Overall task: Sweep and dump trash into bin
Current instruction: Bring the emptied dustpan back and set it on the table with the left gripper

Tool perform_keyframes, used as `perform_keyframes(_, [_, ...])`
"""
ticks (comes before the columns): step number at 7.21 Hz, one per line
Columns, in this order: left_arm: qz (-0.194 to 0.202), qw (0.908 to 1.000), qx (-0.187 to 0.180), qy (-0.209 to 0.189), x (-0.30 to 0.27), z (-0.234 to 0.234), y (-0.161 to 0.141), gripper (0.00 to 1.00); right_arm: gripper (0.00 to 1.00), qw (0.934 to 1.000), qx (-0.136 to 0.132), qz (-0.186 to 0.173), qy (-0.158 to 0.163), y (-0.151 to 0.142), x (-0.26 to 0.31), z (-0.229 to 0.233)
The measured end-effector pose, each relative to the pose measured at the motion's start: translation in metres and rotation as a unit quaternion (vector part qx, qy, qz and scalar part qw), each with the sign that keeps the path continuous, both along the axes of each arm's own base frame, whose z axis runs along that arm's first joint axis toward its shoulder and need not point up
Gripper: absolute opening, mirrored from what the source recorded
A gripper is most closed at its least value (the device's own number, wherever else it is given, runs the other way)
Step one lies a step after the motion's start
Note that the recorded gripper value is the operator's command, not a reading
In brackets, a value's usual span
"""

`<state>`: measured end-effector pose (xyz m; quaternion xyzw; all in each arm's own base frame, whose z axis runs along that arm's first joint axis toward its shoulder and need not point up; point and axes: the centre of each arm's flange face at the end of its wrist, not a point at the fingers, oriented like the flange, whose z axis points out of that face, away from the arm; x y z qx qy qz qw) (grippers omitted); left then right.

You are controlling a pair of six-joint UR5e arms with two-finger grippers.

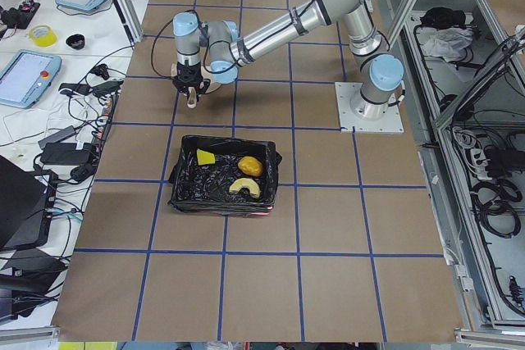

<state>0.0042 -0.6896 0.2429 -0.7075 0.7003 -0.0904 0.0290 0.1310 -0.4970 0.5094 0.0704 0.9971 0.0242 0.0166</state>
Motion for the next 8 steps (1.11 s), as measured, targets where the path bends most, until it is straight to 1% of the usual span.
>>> perform_keyframes(1, [-0.002, 1.0, 0.0, -0.002, 0.0, 0.002, 0.002, 0.33, 1.0, 1.0, 0.0, 0.0, 0.0, 0.0, 0.0, 0.0])
perform_keyframes(2, [-0.002, 0.9999, 0.002, -0.015, 0.002, 0.005, 0.004, 0.41, 1.0, 1.0, 0.0, 0.0, 0.0, 0.001, 0.0, 0.0])
perform_keyframes(3, [-0.001, 0.9993, 0.009, -0.036, 0.006, 0.006, 0.007, 0.45, 1.0, 1.0, 0.0, 0.0, 0.0, 0.001, 0.0, 0.001])
perform_keyframes(4, [-0.002, 0.9987, 0.016, -0.049, 0.007, 0.003, 0.011, 0.45, 1.0, 1.0, 0.0, 0.001, 0.0, 0.001, 0.0, 0.001])
perform_keyframes(5, [-0.003, 0.9984, 0.019, -0.054, 0.006, 0.003, 0.014, 0.44, 1.0, 1.0, 0.0, 0.001, 0.0, 0.001, 0.0, 0.001])
perform_keyframes(7, [-0.015, 0.9982, 0.024, -0.053, -0.009, 0.002, 0.016, 0.45, 1.0, 1.0, 0.0, 0.001, 0.0, 0.001, 0.001, 0.001])
perform_keyframes(8, [-0.033, 0.9978, 0.024, -0.053, -0.02, 0.004, 0.016, 0.51, 1.0, 1.0, 0.0, 0.002, 0.0, 0.001, 0.001, 0.001])
